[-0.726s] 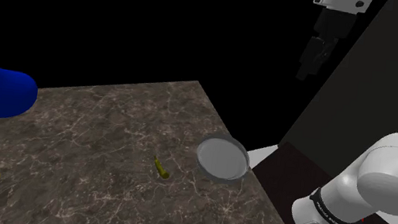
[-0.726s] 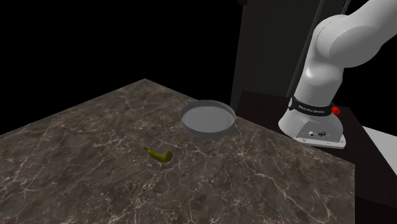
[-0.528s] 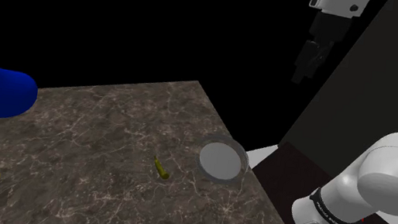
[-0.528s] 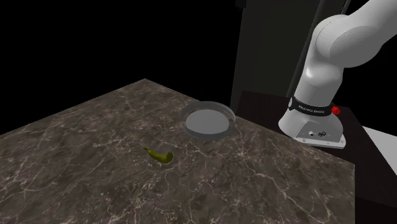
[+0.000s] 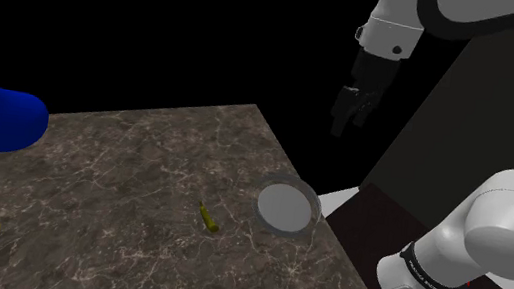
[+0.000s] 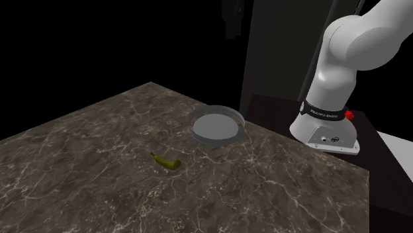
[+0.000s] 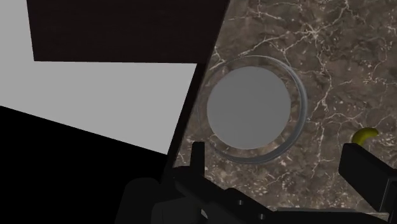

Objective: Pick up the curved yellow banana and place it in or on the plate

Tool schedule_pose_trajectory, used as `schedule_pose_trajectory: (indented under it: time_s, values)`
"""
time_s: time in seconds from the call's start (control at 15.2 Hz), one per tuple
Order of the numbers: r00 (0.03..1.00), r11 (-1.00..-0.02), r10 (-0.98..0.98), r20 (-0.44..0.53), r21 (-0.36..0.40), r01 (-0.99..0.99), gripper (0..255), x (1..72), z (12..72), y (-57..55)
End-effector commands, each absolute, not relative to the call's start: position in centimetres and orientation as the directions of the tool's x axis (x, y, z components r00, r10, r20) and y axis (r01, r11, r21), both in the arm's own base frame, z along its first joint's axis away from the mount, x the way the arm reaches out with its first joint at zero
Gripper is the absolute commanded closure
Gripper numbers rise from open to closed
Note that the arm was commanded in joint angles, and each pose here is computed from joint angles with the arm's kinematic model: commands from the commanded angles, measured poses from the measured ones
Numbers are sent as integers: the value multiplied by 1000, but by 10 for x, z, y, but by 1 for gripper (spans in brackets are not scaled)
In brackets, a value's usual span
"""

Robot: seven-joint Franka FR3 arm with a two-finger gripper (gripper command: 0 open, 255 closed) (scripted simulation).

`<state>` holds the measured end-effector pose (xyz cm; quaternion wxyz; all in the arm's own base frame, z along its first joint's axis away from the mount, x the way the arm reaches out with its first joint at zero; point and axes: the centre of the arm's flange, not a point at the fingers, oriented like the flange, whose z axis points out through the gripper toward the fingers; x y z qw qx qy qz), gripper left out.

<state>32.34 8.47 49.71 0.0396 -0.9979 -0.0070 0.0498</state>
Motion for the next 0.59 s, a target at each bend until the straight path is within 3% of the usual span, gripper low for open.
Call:
schedule_pose_trajectory:
  time_s: [0.0, 0.53]
  values:
    - [996, -997, 9, -93, -77, 2, 0, 329, 484, 105]
    - [997, -998, -20, -79, -64, -25, 0, 354, 421, 186]
